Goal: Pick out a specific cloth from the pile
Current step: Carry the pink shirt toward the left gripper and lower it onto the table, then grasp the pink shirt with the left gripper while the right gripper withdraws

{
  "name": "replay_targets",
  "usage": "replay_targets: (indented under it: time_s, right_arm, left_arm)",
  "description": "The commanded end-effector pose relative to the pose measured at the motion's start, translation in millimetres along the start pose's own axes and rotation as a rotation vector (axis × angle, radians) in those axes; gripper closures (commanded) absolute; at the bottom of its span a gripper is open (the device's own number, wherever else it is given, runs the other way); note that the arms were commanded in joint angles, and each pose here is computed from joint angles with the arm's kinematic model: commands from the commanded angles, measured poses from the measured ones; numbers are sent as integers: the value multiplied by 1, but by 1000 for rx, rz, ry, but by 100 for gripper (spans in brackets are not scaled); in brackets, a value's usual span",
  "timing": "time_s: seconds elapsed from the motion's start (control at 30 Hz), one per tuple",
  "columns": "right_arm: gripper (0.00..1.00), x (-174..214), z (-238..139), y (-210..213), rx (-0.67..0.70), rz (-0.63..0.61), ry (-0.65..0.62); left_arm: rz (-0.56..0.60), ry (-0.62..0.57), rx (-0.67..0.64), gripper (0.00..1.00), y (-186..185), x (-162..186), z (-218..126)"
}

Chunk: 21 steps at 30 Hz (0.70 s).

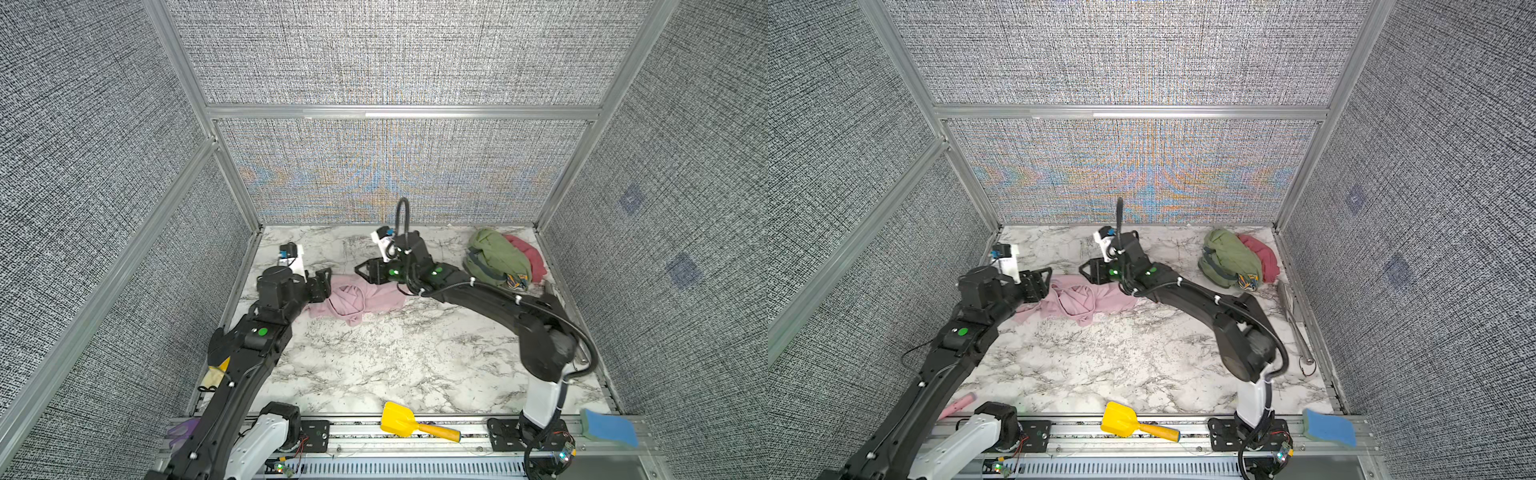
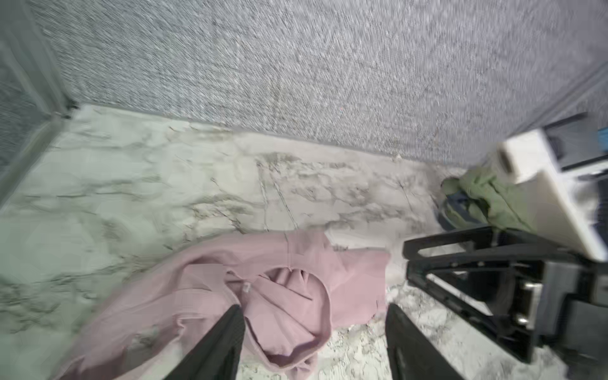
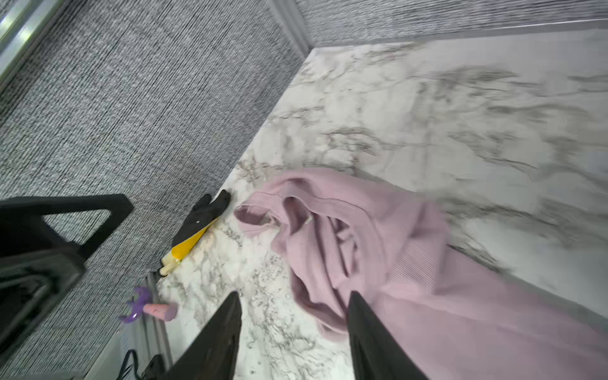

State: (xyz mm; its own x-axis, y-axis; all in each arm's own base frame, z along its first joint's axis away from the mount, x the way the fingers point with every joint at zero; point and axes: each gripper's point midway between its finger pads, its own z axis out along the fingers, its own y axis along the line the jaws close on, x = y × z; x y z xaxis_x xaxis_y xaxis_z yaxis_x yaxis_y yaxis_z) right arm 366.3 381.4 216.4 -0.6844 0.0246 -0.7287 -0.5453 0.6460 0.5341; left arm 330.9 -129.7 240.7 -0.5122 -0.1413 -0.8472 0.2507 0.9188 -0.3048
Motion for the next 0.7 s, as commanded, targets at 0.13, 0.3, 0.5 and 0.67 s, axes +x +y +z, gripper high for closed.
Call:
replay_targets:
  time_s: [0.13, 0.3, 0.5, 0.67]
  right_arm:
    - [46, 8, -94, -79, 242, 50, -146]
    - [46, 41, -148, -122, 389, 76, -139]
    - [45, 63, -189, -143, 466, 111, -177]
    - [45, 75, -201, -153, 489, 124, -185]
  left_arm:
    - [96, 55, 69, 33, -51, 26, 71]
    - [116, 164, 101, 34, -84, 62, 117]
    - [159, 336, 97, 37, -109, 103, 165]
    - [197, 425, 45, 39, -111, 130, 194]
